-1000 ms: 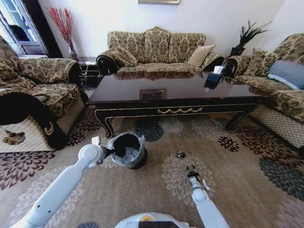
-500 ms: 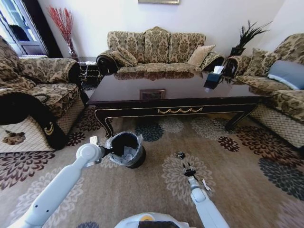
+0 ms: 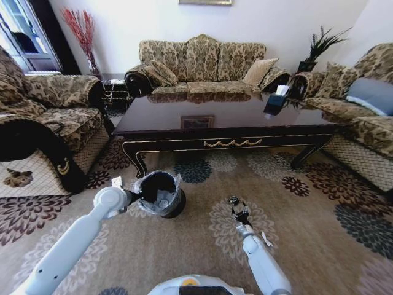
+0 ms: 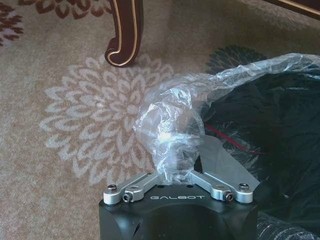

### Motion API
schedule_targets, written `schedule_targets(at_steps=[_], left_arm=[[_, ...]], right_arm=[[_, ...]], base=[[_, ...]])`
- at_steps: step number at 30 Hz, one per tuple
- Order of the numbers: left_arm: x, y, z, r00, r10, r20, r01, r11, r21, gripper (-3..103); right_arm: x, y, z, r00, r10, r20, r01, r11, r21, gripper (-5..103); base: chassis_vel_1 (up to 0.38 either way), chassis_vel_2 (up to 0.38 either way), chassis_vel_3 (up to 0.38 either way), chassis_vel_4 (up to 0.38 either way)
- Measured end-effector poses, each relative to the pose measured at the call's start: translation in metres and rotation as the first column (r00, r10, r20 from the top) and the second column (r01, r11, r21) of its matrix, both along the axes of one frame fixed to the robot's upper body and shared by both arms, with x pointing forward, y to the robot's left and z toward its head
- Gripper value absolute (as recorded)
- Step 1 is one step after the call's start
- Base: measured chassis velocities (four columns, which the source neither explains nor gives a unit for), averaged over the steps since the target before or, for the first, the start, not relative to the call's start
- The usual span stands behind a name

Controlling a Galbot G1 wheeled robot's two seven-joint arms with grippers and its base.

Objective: Move to the front of the table and pick up the trash from the floor, then place it into the trash bin.

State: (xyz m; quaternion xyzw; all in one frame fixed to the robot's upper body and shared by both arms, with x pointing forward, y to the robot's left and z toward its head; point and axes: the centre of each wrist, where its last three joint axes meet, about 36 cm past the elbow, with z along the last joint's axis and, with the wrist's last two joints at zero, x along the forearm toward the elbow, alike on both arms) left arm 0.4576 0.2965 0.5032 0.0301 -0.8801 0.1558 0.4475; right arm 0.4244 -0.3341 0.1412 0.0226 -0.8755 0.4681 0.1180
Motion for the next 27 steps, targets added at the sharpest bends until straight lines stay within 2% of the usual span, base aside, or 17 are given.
schedule_targets(at_steps=[4, 7, 13, 27], left_arm=[[0.0, 0.0, 0.0, 1.0, 0.001, 0.001, -0.001, 1.0, -0.001, 0], [0.001, 0.001, 0.001, 1.0, 0.002, 0.002, -0.002, 1.0, 0.001, 0], [0.001, 0.003, 0.001, 1.0, 0.006, 0.001, -0.006, 1.0, 0.004, 0], [0.003, 0.003, 0.0, 1.0, 0.006, -0.003, -0.006, 1.0, 0.008, 0]], right_arm=[[0.008, -0.002, 0.001, 1.0, 0.022, -0.001, -0.022, 0.999, -0.049, 100], [0.015, -0.007, 0.003, 0.998, 0.063, -0.02, -0.065, 0.99, -0.128, 100], [0.024, -0.013, 0.005, 0.995, 0.094, -0.044, -0.101, 0.975, -0.2, 100], [0.026, -0.024, 0.0, 0.987, 0.093, -0.131, -0.123, 0.962, -0.243, 100]], base=[[0.0, 0.0, 0.0, 0.0], [0.0, 0.0, 0.0, 0.0], [0.0, 0.0, 0.0, 0.0], [0.0, 0.0, 0.0, 0.0]])
